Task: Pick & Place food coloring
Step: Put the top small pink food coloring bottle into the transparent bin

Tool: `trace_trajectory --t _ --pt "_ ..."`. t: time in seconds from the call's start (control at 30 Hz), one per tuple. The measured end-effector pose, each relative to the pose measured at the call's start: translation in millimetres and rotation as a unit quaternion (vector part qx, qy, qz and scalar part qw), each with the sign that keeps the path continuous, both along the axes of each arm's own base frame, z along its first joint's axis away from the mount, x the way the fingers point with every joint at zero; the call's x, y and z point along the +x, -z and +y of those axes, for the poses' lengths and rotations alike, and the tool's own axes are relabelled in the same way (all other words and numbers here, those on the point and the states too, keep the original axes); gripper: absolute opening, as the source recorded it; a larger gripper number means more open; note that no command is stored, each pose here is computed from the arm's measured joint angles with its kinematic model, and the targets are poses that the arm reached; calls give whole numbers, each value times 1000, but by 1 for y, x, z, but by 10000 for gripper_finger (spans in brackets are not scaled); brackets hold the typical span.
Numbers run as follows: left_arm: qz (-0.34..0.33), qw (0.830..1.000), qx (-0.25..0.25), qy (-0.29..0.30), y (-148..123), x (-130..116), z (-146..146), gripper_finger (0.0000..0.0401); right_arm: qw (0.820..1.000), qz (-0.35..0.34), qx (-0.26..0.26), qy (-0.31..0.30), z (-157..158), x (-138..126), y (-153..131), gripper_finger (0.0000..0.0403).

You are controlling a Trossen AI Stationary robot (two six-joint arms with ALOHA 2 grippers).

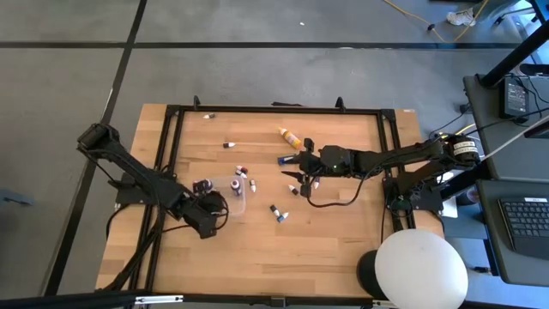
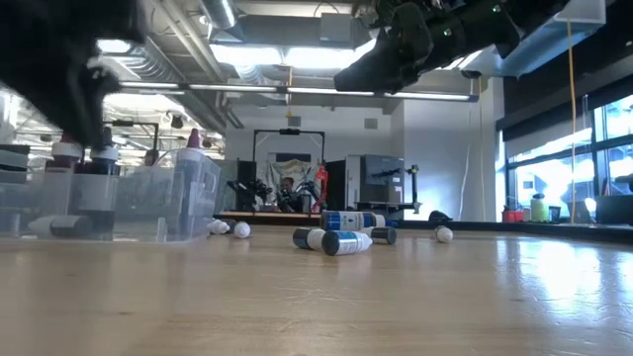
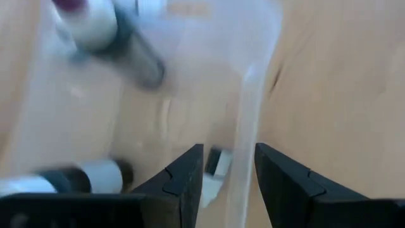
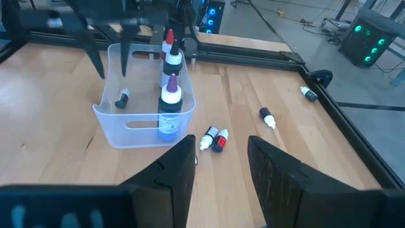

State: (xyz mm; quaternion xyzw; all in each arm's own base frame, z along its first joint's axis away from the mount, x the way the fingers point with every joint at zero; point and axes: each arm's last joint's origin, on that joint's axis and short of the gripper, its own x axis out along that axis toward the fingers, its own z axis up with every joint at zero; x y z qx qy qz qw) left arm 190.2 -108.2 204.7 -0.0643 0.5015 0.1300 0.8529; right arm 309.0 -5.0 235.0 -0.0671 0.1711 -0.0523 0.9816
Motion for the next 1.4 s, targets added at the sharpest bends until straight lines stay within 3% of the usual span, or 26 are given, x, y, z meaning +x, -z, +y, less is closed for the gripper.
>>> trace_trajectory --t 0.17,0.27,0.47,0.6,0.8,1.0,1.17,1.4 --pt "-73 997 10 26 -37 0 4 136 1000 0 0 0 0 0 0 148" --pt "-116 992 41 31 -52 -4 11 135 1000 1 0 0 0 0 0 148" --pt "-173 976 131 9 -73 -13 32 143 1000 3 -14 -5 0 0 0 148" --pt "-198 969 145 -24 -84 -20 48 143 1000 4 -22 -8 0 0 0 148" --pt "-189 967 163 -42 -87 -21 68 143 1000 4 -22 -8 0 0 0 148" --pt "-158 976 141 -50 -88 -18 97 143 1000 4 -22 -8 0 0 0 148" --pt "-136 978 152 -53 -87 -17 115 143 999 31 -7 -6 0 -2 5 148" --pt "-143 982 118 -26 -88 -15 132 143 992 96 38 -69 5 -8 17 148"
